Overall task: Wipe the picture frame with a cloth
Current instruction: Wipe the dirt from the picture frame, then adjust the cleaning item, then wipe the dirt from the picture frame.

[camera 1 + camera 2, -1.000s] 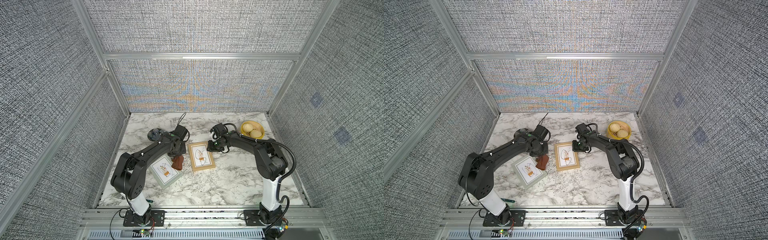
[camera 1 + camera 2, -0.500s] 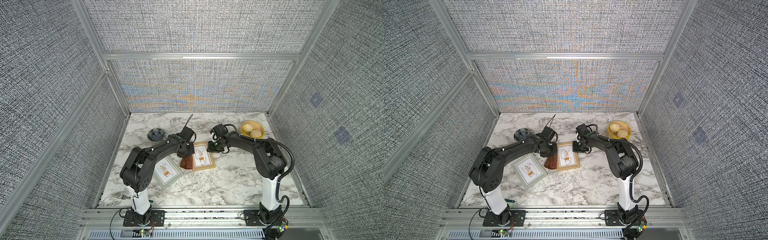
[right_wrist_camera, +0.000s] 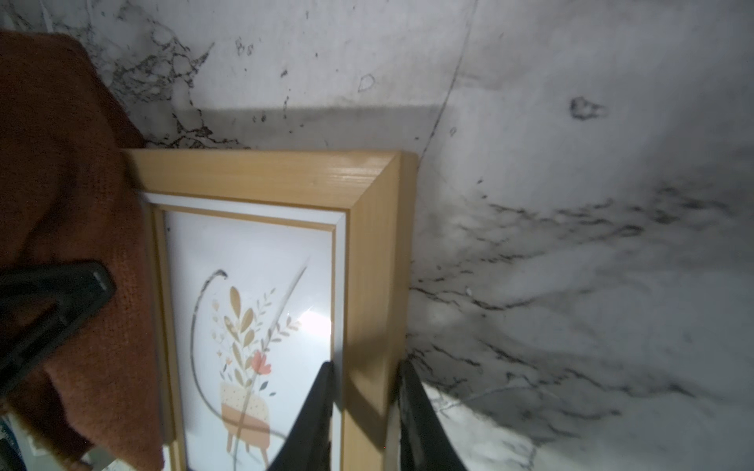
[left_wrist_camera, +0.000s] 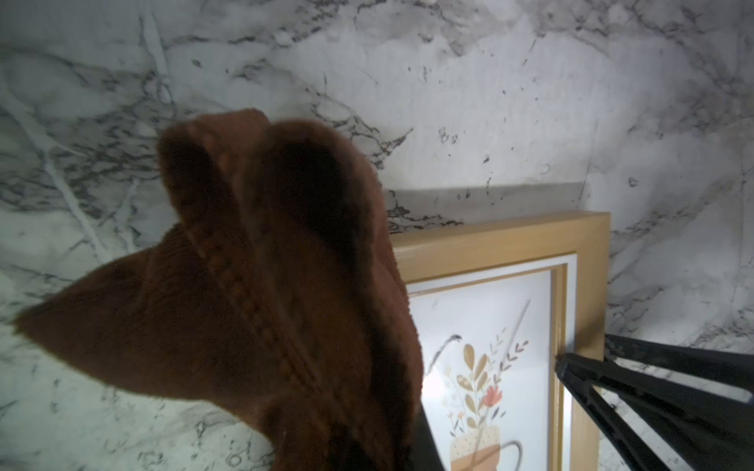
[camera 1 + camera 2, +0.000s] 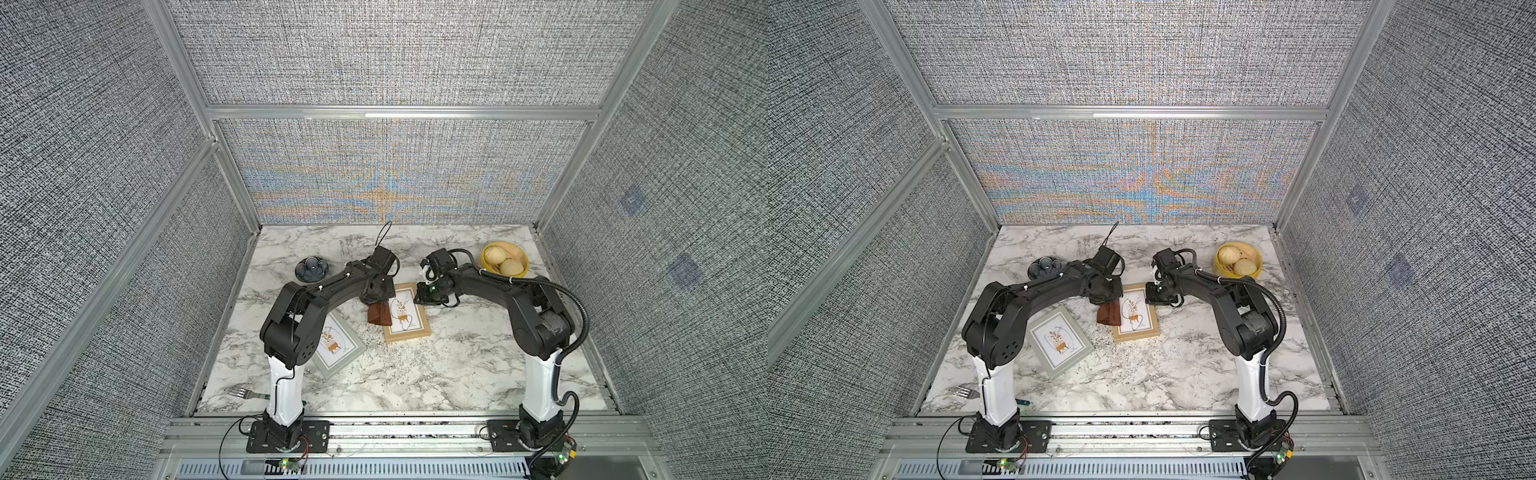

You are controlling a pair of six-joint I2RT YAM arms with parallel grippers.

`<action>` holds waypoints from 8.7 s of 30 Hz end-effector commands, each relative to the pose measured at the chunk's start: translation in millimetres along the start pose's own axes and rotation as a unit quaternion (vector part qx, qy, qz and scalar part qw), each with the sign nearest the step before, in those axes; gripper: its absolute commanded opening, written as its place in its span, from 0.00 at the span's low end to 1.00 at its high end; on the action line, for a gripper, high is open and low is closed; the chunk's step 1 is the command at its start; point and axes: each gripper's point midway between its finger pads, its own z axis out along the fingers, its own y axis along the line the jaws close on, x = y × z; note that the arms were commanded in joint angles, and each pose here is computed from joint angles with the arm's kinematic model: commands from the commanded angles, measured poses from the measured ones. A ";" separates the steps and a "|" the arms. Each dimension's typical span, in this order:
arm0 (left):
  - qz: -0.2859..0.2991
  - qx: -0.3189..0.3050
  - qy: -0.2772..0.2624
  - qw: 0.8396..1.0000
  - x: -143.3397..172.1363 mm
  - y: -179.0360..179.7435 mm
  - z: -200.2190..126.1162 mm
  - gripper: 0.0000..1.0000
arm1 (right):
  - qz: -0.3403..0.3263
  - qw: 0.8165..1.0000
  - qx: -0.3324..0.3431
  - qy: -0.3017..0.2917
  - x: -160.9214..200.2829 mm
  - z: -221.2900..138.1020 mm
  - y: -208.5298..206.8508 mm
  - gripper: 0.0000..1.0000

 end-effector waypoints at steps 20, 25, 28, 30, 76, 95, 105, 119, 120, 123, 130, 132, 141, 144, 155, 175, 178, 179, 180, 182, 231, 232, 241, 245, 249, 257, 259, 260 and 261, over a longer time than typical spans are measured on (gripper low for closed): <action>-0.035 -0.003 0.075 0.997 115.6 12.9 -10.3 0.00 | 0.085 0.994 0.071 0.015 20.5 13.9 -32.5 0.08; -0.025 -0.010 0.040 0.999 73.2 18.5 -9.4 0.00 | 0.080 0.994 0.069 0.017 21.9 15.9 -32.5 0.08; -0.032 0.007 0.028 0.999 47.4 18.8 -3.5 0.00 | 0.078 0.995 0.068 0.017 22.0 16.4 -32.4 0.07; -0.024 0.013 0.020 0.999 31.0 15.6 -1.0 0.00 | 0.076 0.995 0.068 0.018 22.0 16.8 -32.5 0.07; -0.001 0.033 0.030 0.999 14.3 22.5 -11.9 0.00 | 0.082 0.992 0.093 0.035 31.2 28.3 -46.6 0.04; 0.022 -0.010 0.061 0.998 0.5 33.6 16.1 0.00 | 0.090 0.991 0.089 0.039 32.5 28.7 -45.1 0.04; 0.001 0.006 0.112 0.994 72.9 44.4 1.9 0.00 | 0.097 0.991 0.086 0.038 30.2 29.2 -43.4 0.03; -0.002 -0.011 0.149 0.989 145.6 61.0 -25.5 0.00 | 0.098 0.990 0.089 0.037 30.7 27.7 -44.1 0.02; 0.001 -0.007 0.136 0.991 138.2 57.9 -29.7 0.00 | 0.098 0.990 0.089 0.036 30.8 27.3 -44.3 0.02; 0.017 0.015 0.097 0.995 105.5 38.5 -42.8 0.00 | 0.099 0.990 0.091 0.037 32.2 28.3 -45.4 0.02; 0.045 0.027 0.008 0.999 20.1 12.9 -56.0 0.00 | 0.088 0.993 0.075 0.028 26.5 27.0 -39.2 0.02; 0.050 0.026 -0.004 0.998 1.1 8.1 -53.8 0.00 | 0.085 0.994 0.069 0.027 23.8 27.0 -36.4 0.02; 0.064 0.038 -0.043 0.996 -39.0 -13.4 -67.6 0.00 | 0.064 0.998 0.019 -0.016 -7.0 -3.5 -5.9 0.10; 0.063 0.046 -0.059 0.995 -43.0 -15.7 -84.6 0.00 | 0.049 0.997 -0.011 -0.057 -29.7 -33.9 15.2 0.28; 0.069 0.143 -0.082 0.984 -38.2 -41.7 -127.8 0.00 | 0.034 0.978 -0.152 -0.142 -61.4 -114.7 59.9 0.58; -0.018 0.393 -0.115 0.912 -51.1 -104.3 -175.0 0.00 | -0.018 0.895 -0.412 -0.171 -46.7 -154.8 119.2 0.77; -0.028 0.394 -0.111 0.912 -51.1 -103.7 -170.0 0.00 | -0.037 0.883 -0.438 -0.162 -43.4 -160.7 129.0 0.73; -0.031 0.396 -0.109 0.911 -51.2 -104.0 -168.9 0.00 | -0.040 0.880 -0.446 -0.160 -42.3 -162.1 131.8 0.72; -0.032 0.399 -0.109 0.910 -51.8 -104.7 -169.2 0.00 | -0.039 0.878 -0.449 -0.158 -42.1 -161.7 132.5 0.70; -0.035 0.405 -0.107 0.907 -52.1 -106.7 -168.9 0.00 | -0.037 0.878 -0.451 -0.155 -42.3 -159.6 132.5 0.64; -0.082 0.167 0.024 0.982 55.0 27.4 18.0 0.22 | -0.174 0.982 0.025 0.065 22.6 5.4 68.8 0.27; -0.082 0.164 0.027 0.983 56.9 28.8 19.2 0.22 | -0.184 0.980 0.031 0.064 24.3 8.9 66.8 0.25; -0.075 0.134 0.074 0.985 86.7 47.2 28.1 0.20 | -0.226 0.969 0.098 -0.032 11.3 28.0 53.7 0.14; -0.057 0.125 0.087 0.987 96.1 52.8 29.4 0.16 | -0.206 0.970 0.110 -0.064 -12.5 31.9 58.2 0.12; -0.056 0.116 0.087 0.988 98.3 57.5 31.8 0.15 | -0.183 0.972 0.130 -0.076 -35.0 33.7 59.5 0.10; -0.087 0.111 0.074 0.987 94.8 60.0 33.9 0.15 | -0.219 0.968 0.120 -0.009 18.4 36.0 57.1 0.10; -0.093 0.108 0.068 0.987 93.1 61.6 34.2 0.15 | -0.218 0.969 0.115 0.017 43.7 33.6 52.5 0.10; -0.095 0.109 0.066 0.987 92.1 61.3 33.7 0.15 | -0.213 0.970 0.113 0.027 54.2 31.3 49.2 0.10; -0.096 0.110 0.066 0.987 92.1 61.1 33.6 0.15 | -0.205 0.972 0.109 0.029 59.8 28.7 47.7 0.10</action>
